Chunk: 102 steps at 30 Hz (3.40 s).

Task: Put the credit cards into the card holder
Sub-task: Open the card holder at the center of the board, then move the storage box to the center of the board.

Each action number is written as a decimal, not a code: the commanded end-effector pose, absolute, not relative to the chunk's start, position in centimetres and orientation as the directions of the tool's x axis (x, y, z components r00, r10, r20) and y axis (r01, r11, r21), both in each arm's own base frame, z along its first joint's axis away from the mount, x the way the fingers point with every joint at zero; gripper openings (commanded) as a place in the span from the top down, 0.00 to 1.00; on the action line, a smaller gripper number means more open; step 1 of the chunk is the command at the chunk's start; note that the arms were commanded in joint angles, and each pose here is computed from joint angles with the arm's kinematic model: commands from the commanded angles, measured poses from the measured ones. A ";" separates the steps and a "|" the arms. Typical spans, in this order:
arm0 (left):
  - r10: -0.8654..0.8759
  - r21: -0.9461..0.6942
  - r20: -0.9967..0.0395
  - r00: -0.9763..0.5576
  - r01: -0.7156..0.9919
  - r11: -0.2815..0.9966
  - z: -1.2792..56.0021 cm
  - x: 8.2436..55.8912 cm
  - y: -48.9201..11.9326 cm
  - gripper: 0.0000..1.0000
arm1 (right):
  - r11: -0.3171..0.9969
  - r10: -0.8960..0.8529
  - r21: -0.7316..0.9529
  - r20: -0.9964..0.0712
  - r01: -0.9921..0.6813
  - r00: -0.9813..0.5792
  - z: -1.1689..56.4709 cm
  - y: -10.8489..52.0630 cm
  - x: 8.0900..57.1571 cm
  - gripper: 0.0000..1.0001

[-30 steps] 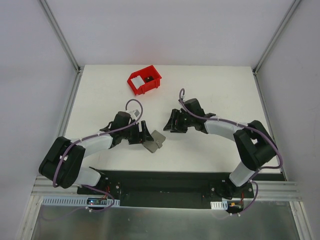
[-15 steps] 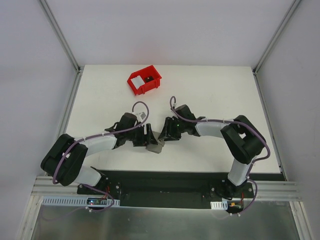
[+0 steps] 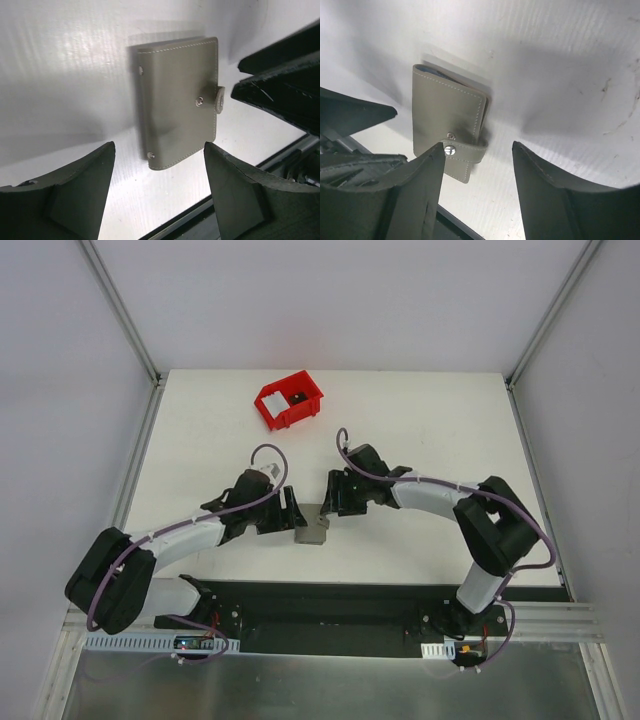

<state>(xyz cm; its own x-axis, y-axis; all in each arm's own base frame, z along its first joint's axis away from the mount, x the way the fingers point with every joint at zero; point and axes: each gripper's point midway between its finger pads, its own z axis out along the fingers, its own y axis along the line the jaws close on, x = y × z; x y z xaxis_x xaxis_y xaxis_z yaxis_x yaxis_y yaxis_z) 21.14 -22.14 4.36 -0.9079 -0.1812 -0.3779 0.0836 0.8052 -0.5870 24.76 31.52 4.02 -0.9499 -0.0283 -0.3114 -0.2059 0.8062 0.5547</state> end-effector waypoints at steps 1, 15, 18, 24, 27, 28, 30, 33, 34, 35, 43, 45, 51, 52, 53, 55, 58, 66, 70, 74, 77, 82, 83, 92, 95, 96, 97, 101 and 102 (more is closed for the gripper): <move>-0.225 -0.531 -0.442 -0.868 0.051 0.846 5.6 22.5 -20.8 0.29 | 0.857 -0.104 0.425 -0.411 -0.291 -0.906 6.2 31.2 24.9 0.40; -0.263 -0.479 -0.483 -0.835 0.000 0.878 6.2 22.4 -18.6 0.19 | 0.932 -0.188 0.213 -0.409 -0.294 -0.893 5.2 32.7 24.9 0.43; -0.268 -0.476 -0.491 -0.829 -0.002 0.880 6.4 22.4 -18.5 0.18 | 0.937 -0.207 0.181 -0.402 -0.299 -0.892 5.0 32.4 24.7 0.44; -0.278 -0.472 -0.504 -0.818 -0.008 0.882 6.6 22.4 -18.1 0.16 | 0.937 -0.225 0.164 -0.386 -0.307 -0.894 4.3 32.3 24.2 0.49; -0.278 -0.473 -0.507 -0.816 -0.005 0.881 6.6 22.3 -18.0 0.15 | 0.936 -0.226 0.166 -0.392 -0.310 -0.892 4.6 32.3 24.1 0.56; -0.278 -0.473 -0.507 -0.816 -0.005 0.881 6.6 22.2 -18.0 0.15 | 0.938 -0.223 0.164 -0.393 -0.306 -0.892 4.7 32.1 24.1 0.59; -0.276 -0.472 -0.507 -0.816 -0.005 0.882 6.6 22.2 -17.9 0.15 | 0.937 -0.224 0.164 -0.398 -0.309 -0.890 4.9 32.1 24.1 0.62; -0.275 -0.470 -0.506 -0.818 -0.006 0.882 6.5 22.2 -17.9 0.14 | 0.937 -0.228 0.159 -0.399 -0.312 -0.888 5.1 31.8 24.0 0.62; -0.282 -0.459 -0.516 -0.809 -0.017 0.888 6.5 22.4 -17.6 0.15 | 0.934 -0.232 0.163 -0.400 -0.318 -0.887 5.1 31.8 24.0 0.61; -0.282 -0.456 -0.516 -0.809 -0.020 0.890 6.4 22.5 -17.6 0.14 | 0.929 -0.238 0.171 -0.405 -0.329 -0.883 5.4 32.0 23.9 0.58; -0.289 -0.412 -0.569 -0.770 -0.038 0.910 7.9 24.7 -16.3 0.01 | 0.892 -0.191 0.254 -0.536 -0.373 -0.822 11.3 32.4 27.1 0.42; -0.271 -0.397 -0.599 -0.754 -0.014 0.918 9.1 26.3 -16.0 0.01 | 0.893 -0.163 0.264 -0.566 -0.364 -0.808 12.4 32.0 28.1 0.37; -0.103 -0.308 -0.735 -0.670 0.195 0.931 14.5 34.0 -17.0 0.01 | 0.905 -0.117 0.279 -0.563 -0.321 -0.818 12.2 29.8 28.0 0.32; -0.077 -0.302 -0.743 -0.665 0.230 0.925 15.0 35.3 -17.2 0.01 | 0.907 -0.112 0.280 -0.559 -0.314 -0.822 11.9 29.4 27.8 0.31; -0.047 -0.291 -0.752 -0.657 0.268 0.918 15.5 36.8 -17.6 0.01 | 0.909 -0.105 0.282 -0.555 -0.306 -0.825 11.7 28.9 27.5 0.31; 0.003 -0.288 -0.773 -0.634 0.356 0.889 16.6 39.5 -18.5 0.01 | 0.910 -0.098 0.288 -0.547 -0.297 -0.831 11.3 28.2 26.8 0.31; 0.025 -0.335 -0.776 -0.631 0.445 0.830 17.4 43.6 -19.4 0.01 | 0.909 -0.082 0.306 -0.536 -0.284 -0.840 10.9 27.3 25.5 0.31; 0.107 -0.288 -0.834 -0.542 0.592 0.752 17.2 51.5 -20.7 0.01 | 0.909 -0.042 0.337 -0.513 -0.245 -0.858 10.1 25.7 23.4 0.30; 0.143 -0.227 -0.864 -0.483 0.627 0.746 17.0 54.2 -21.0 0.01 | 0.915 -0.042 0.330 -0.498 -0.234 -0.866 9.6 25.2 23.0 0.30; 0.145 -0.214 -0.881 -0.450 0.653 0.727 16.8 55.6 -21.7 0.01 | 0.917 -0.043 0.329 -0.479 -0.225 -0.877 9.2 25.2 22.7 0.30; 0.142 -0.236 -0.880 -0.453 0.677 0.697 16.1 55.9 -22.4 0.01 | 0.919 -0.044 0.326 -0.475 -0.222 -0.879 9.1 25.0 22.6 0.30; 0.132 -0.282 -0.867 -0.481 0.691 0.666 14.6 56.0 -23.2 0.01 | 0.921 -0.043 0.321 -0.477 -0.219 -0.878 9.1 24.8 22.5 0.30; 0.128 -0.297 -0.862 -0.490 0.693 0.657 14.4 55.9 -23.4 0.01 | 0.922 -0.043 0.319 -0.477 -0.219 -0.878 9.1 24.7 22.5 0.30; 0.115 -0.356 -0.836 -0.537 0.690 0.630 12.5 55.6 -24.1 0.01 | 0.924 -0.042 0.319 -0.466 -0.212 -0.884 8.8 24.6 22.3 0.30; 0.109 -0.373 -0.833 -0.543 0.695 0.615 12.6 55.4 -24.3 0.01 | 0.924 -0.039 0.320 -0.467 -0.210 -0.883 8.8 24.7 22.3 0.30; 0.106 -0.385 -0.826 -0.553 0.692 0.610 12.5 55.2 -24.5 0.01 | 0.924 -0.037 0.321 -0.468 -0.209 -0.883 8.8 24.7 22.3 0.30; 0.102 -0.391 -0.827 -0.553 0.695 0.603 12.8 55.1 -24.5 0.01 | 0.925 -0.039 0.319 -0.465 -0.208 -0.884 8.7 24.7 22.3 0.30; 0.100 -0.415 -0.820 -0.563 0.705 0.575 13.1 54.3 -25.0 0.01 | 0.926 -0.038 0.318 -0.461 -0.204 -0.887 8.4 24.7 22.4 0.30; 0.080 -0.444 -0.806 -0.587 0.688 0.574 13.1 54.1 -25.1 0.01 | 0.926 -0.040 0.317 -0.457 -0.204 -0.889 8.2 24.7 22.3 0.30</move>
<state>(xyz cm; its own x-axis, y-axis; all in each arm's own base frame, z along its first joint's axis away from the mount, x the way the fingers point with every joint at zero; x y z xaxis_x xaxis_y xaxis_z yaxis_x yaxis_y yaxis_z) 54.49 -23.70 10.57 -0.6023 0.1103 -0.7906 0.6541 0.6360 -0.4095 22.37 24.86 8.04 -0.8877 -0.0604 -0.4564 -0.2197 0.9267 0.3048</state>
